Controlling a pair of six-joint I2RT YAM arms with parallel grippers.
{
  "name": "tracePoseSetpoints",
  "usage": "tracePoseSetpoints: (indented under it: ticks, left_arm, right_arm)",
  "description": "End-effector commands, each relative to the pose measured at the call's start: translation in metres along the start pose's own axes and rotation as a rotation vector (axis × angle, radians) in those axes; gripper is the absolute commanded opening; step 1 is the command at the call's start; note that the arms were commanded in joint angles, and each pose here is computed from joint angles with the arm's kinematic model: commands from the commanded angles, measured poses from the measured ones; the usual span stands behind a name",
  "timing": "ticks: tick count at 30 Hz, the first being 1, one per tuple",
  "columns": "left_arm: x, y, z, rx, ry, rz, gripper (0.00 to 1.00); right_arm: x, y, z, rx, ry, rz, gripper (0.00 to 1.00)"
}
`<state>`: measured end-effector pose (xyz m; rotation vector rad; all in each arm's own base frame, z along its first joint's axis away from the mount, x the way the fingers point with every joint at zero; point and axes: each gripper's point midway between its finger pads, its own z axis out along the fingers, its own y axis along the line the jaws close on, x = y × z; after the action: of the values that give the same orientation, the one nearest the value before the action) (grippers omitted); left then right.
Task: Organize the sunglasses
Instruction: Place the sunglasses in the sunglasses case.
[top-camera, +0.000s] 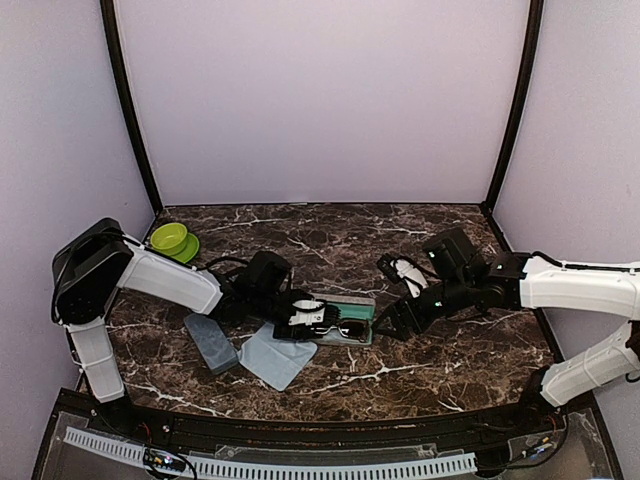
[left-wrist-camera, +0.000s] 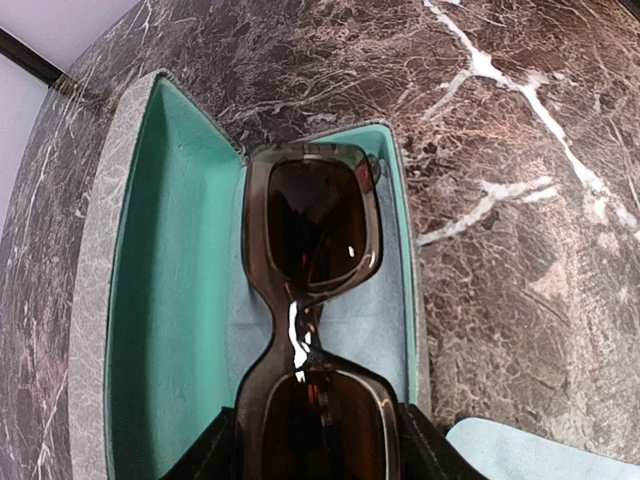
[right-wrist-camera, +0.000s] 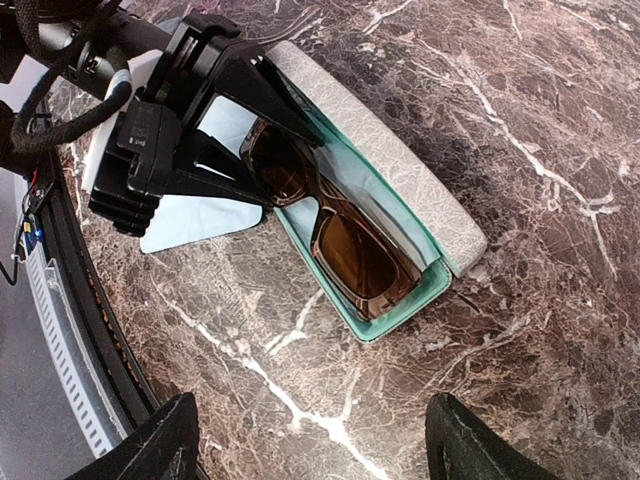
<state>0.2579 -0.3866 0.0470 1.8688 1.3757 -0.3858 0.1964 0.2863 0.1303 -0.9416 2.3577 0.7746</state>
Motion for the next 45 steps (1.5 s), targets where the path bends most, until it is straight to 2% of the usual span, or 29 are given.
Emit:
tracePoseSetpoints:
  ticks: [1,6,13,21,28,31,36,41,45]
  left_arm:
    - [-0.007,0.0,-0.003,0.013,-0.021,-0.009,0.54]
    - [-0.01,0.002,-0.006,0.006,-0.033,-0.006,0.59]
    - [-0.012,0.001,-0.008,0.011,-0.038,-0.01,0.59]
    - [-0.027,-0.001,-0.021,0.006,-0.112,-0.037,0.61]
    - [-0.024,-0.014,-0.028,0.027,-0.117,-0.063,0.67]
    - [-0.028,-0.017,-0.04,0.0,-0.159,-0.09,0.69]
    - [-0.034,-0.009,-0.073,-0.124,-0.2,-0.201,0.69]
    - [-0.026,0.023,-0.098,-0.291,-0.159,-0.464,0.69]
    - [-0.018,0.038,-0.102,-0.327,-0.135,-0.643,0.69]
  right_arm:
    - [-0.001,-0.003,-0.001,0.006,-0.015,0.007,0.78]
    - [-0.002,-0.002,0.0,0.0,-0.014,0.008,0.78]
    - [-0.001,-0.002,0.0,-0.001,-0.013,0.01,0.78]
    - [-0.003,-0.005,0.002,0.012,-0.016,0.015,0.78]
    - [-0.005,-0.008,0.005,0.031,-0.02,0.03,0.78]
    - [-0.011,-0.015,0.006,0.068,-0.043,0.056,0.78]
    - [-0.025,-0.035,0.012,0.171,-0.09,0.123,0.78]
    - [-0.038,-0.049,0.019,0.244,-0.117,0.164,0.78]
    - [-0.046,-0.05,0.024,0.243,-0.144,0.186,0.77]
